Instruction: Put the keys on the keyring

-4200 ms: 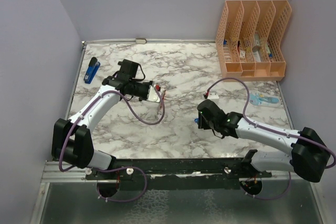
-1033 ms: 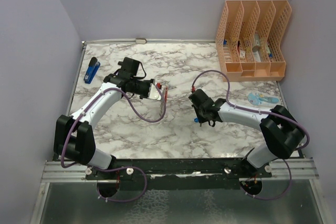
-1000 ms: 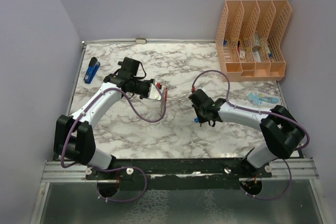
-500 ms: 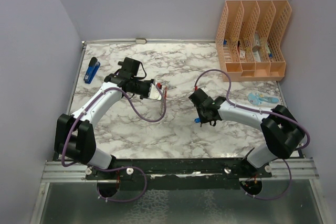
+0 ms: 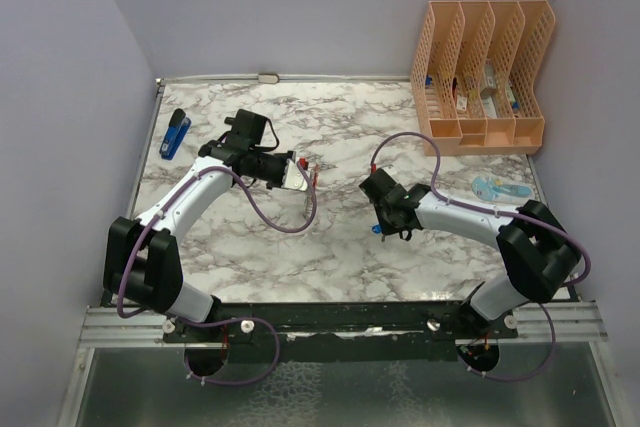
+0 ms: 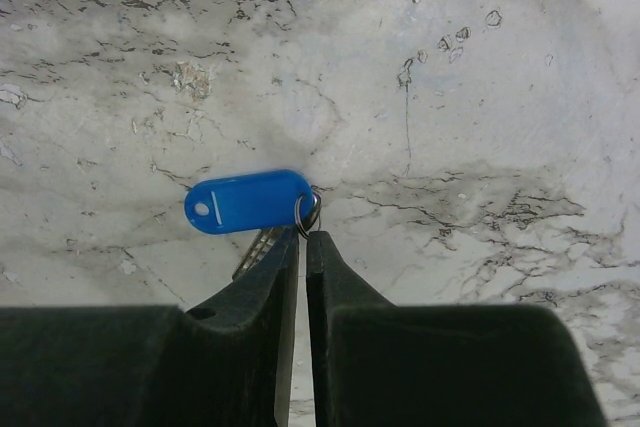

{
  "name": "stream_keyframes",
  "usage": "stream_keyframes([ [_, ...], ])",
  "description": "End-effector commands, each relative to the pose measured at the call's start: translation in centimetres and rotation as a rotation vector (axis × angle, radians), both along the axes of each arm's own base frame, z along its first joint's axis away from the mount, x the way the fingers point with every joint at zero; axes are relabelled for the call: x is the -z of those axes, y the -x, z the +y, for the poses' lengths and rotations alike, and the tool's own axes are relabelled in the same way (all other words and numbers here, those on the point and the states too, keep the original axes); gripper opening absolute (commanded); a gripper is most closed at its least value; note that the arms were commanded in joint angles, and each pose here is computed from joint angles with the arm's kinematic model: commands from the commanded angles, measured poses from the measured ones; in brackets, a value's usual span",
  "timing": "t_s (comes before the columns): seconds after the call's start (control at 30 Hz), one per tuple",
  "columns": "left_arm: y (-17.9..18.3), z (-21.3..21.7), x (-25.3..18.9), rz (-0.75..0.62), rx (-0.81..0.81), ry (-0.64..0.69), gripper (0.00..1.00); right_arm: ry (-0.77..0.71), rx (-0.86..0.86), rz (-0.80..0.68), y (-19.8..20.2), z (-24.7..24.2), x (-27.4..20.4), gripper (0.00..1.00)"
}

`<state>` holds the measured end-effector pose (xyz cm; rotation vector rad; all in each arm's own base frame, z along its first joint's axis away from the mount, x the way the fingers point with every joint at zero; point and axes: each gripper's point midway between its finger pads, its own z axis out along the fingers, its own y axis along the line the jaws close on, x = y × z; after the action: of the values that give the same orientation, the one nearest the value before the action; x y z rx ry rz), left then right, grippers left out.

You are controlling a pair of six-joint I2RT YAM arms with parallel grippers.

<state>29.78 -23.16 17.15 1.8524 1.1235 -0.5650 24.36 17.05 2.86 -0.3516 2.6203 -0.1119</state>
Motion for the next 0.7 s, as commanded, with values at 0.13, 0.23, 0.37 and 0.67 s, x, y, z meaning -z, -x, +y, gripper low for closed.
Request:
stream_keyframes([
  [0.13,0.1,-1.0,-1.7,-0.02,0.036,0.053,0.0,0.0,0.003,-0.019,-0.7,0.2,-0.2,0.04],
  [0.23,0.0,-0.9,-1.7,-0.019,0.035,0.052,0.0,-0.012,0.006,-0.034,-0.9,0.3,-1.0,0.01],
  [0.37,0.0,-1.0,-1.6,-0.016,0.037,0.054,0.0,-0.032,0.007,-0.068,-1.1,0.3,-2.3,0.01],
  [0.67,0.0,-1.0,-1.7,-0.014,0.037,0.058,0.0,-0.027,0.019,-0.016,-0.4,0.4,-0.8,0.01],
])
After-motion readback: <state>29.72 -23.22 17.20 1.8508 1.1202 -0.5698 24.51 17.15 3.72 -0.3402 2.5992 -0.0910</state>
